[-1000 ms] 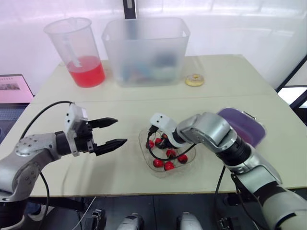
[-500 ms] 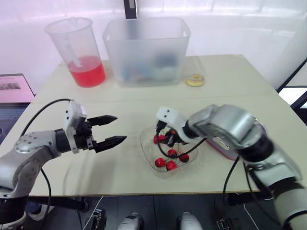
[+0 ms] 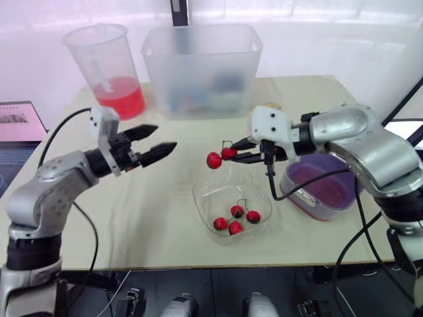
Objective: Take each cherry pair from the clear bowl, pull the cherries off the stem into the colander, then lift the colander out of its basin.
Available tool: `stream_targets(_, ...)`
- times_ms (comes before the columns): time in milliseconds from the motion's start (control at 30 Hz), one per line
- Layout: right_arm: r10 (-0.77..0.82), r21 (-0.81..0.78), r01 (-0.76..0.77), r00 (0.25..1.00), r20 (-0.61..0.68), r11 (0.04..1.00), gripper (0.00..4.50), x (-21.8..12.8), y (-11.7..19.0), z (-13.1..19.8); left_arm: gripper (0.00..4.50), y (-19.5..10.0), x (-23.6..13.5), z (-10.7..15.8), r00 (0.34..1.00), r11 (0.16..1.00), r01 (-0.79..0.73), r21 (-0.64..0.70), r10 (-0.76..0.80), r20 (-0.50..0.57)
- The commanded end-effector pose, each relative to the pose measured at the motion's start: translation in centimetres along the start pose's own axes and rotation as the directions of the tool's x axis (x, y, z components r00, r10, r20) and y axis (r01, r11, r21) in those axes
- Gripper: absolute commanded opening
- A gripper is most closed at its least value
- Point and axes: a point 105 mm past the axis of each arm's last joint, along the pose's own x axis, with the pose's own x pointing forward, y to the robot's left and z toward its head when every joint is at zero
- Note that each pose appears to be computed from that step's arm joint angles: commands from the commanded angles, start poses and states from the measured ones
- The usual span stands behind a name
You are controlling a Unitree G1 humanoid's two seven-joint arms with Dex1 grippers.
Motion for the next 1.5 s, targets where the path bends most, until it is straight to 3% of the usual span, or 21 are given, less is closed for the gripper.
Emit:
stream_targets(33, -0.031, 0.069, 0.034, 0.998, -0.054, 0.997, 0.67, -0.2, -0.9, -0.5, 4.5, -2.1, 0.7, 2.5, 0.983, 0.982, 0.168, -0.086, -0.16, 0.09)
stream_targets(233, 0.037, 0.264, -0.024, 0.998, -0.045, 0.964, 0.67, 0.3, 0.6, -0.5, 4.5, -4.3, 2.8, 2.7, 0.957, 0.953, 0.286, -0.102, -0.279, 0.075)
stream_targets(633, -0.008, 0.337, 0.038, 0.996, -0.09, 0.941, 0.67, 0.3, 1.0, -0.9, 4.5, -6.9, 7.6, 0.0, 0.958, 0.939, 0.286, -0.19, -0.272, 0.095)
stream_targets(1133, -0.015, 0.366, 0.036, 0.998, -0.06, 0.93, 0.67, 0.2, 0.9, -0.3, 4.5, -6.9, 8.3, -1.8, 0.969, 0.951, 0.245, -0.186, -0.236, 0.074)
stream_targets(1267, -0.024, 0.381, 0.041, 0.998, -0.05, 0.924, 0.64, 0.1, 0.8, -0.1, 3.16, -7.1, 8.3, -2.2, 0.97, 0.951, 0.241, -0.196, -0.231, 0.072)
stream_targets(1500, -0.021, 0.378, 0.035, 0.999, -0.042, 0.925, 0.64, 0.2, 0.9, 0.2, 3.16, -7.4, 8.7, -2.0, 0.968, 0.948, 0.25, -0.2, -0.237, 0.085)
